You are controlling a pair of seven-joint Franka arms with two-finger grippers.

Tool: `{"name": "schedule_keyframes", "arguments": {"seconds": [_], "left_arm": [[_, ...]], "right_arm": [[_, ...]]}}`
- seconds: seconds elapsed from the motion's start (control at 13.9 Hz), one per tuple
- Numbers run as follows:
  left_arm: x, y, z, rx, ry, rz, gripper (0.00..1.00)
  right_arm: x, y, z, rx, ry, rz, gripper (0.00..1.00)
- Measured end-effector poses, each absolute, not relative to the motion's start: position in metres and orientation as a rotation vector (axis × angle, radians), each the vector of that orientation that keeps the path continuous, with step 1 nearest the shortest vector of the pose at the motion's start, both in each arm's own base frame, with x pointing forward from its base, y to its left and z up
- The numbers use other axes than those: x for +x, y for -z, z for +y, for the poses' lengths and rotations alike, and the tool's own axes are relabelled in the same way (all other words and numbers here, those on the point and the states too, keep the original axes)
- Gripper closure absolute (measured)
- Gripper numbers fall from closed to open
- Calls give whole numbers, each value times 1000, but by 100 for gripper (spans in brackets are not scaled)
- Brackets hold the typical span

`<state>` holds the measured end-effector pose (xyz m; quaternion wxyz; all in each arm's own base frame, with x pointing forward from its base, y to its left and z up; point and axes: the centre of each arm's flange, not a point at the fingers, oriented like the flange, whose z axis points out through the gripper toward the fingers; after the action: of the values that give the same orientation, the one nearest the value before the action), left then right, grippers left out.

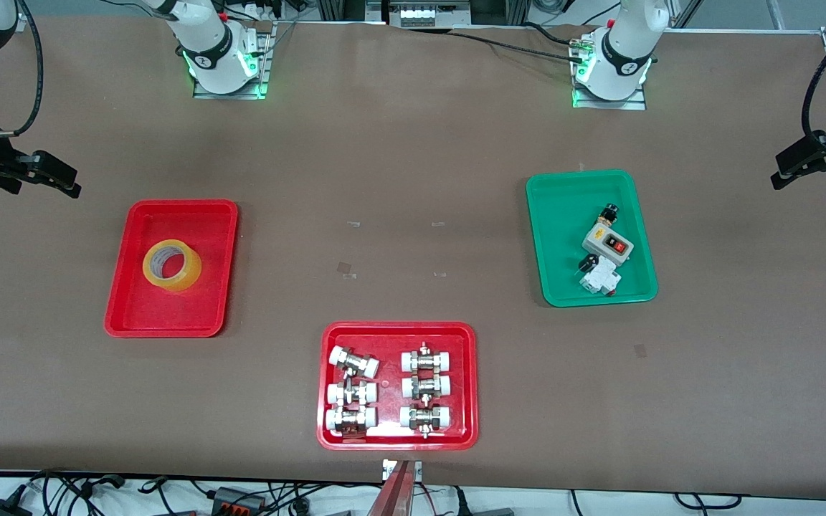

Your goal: Left arm passes tape to right arm into tray

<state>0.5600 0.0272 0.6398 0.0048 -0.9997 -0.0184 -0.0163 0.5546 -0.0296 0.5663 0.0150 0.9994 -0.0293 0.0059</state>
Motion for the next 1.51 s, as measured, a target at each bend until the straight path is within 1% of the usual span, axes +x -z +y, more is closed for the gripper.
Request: {"name": "schedule_keyframes", "arguments": {"seconds": [1.51], "left_arm": [[560, -640, 27, -3131, 51, -58, 0]], "right_arm": [[552, -571, -29, 3109, -25, -54, 0]]}}
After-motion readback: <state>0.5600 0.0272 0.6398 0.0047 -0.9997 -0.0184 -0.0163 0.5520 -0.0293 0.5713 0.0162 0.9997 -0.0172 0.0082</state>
